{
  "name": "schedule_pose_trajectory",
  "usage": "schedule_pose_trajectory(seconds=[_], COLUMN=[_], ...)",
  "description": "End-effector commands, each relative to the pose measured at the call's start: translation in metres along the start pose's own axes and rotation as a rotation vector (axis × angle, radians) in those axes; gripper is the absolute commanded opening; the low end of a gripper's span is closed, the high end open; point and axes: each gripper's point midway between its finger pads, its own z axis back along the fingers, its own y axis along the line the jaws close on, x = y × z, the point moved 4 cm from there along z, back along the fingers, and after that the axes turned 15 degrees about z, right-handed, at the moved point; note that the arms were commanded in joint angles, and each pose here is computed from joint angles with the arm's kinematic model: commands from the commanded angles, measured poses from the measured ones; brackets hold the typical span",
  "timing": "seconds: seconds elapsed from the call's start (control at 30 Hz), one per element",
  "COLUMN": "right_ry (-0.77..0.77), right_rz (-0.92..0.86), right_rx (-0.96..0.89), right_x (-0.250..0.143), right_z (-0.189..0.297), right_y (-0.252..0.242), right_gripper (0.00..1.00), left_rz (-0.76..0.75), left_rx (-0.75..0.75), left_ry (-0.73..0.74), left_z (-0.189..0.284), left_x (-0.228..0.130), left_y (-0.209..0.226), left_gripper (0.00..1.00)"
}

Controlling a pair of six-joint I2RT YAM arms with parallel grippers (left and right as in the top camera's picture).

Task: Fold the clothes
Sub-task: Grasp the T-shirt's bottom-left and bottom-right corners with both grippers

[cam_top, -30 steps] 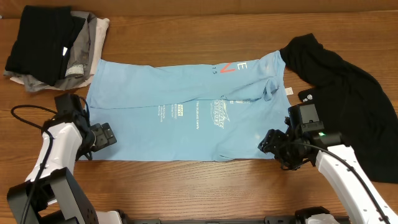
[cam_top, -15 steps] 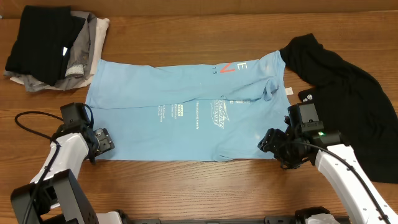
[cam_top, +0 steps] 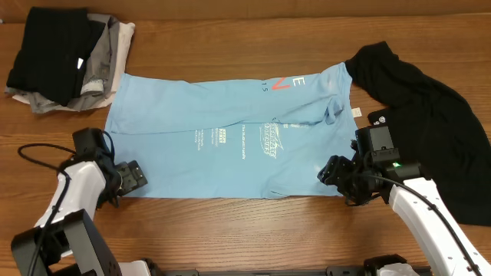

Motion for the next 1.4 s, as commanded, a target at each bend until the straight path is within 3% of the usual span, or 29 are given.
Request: schedule_pose_trajectory(seconds=[0.0,0.13,0.57,0.93,1.37], right_ry=[0.005,0.002,0.001,0.011,0.018], right_rz=[-0.012,-0.012,-0.008,-0.01,0.01], right_rx=[0.004,-0.003,-0.002,-0.007,-0.01], right_x=[-0.001,-0.001,-0.001,-0.003,-0.004], right_z=[-0.002,-0.002,-0.002,-0.002,-0.002], right_y=[0.001,0.0,0.0,-0.001,-0.002], right_gripper=[0.69,0.69,0.7,0.7,0.71], left_rz=[0.027,0.025,0.171,0.16,0.146], left_rx=[-0.072,-0.059,-0.082,-0.113,-0.113], left_ry=[-0.004,0.02,0.061,0.103,0.104], left_z=[0.036,0.055,0.032,-0.004,-0.014], left_x=[0.024,0.027,0.026,-0.003,-0.011], left_y=[-0.018,-0.017,0.015,0.017,0.019], left_gripper=[1.0,1.0,1.0,1.0,1.0])
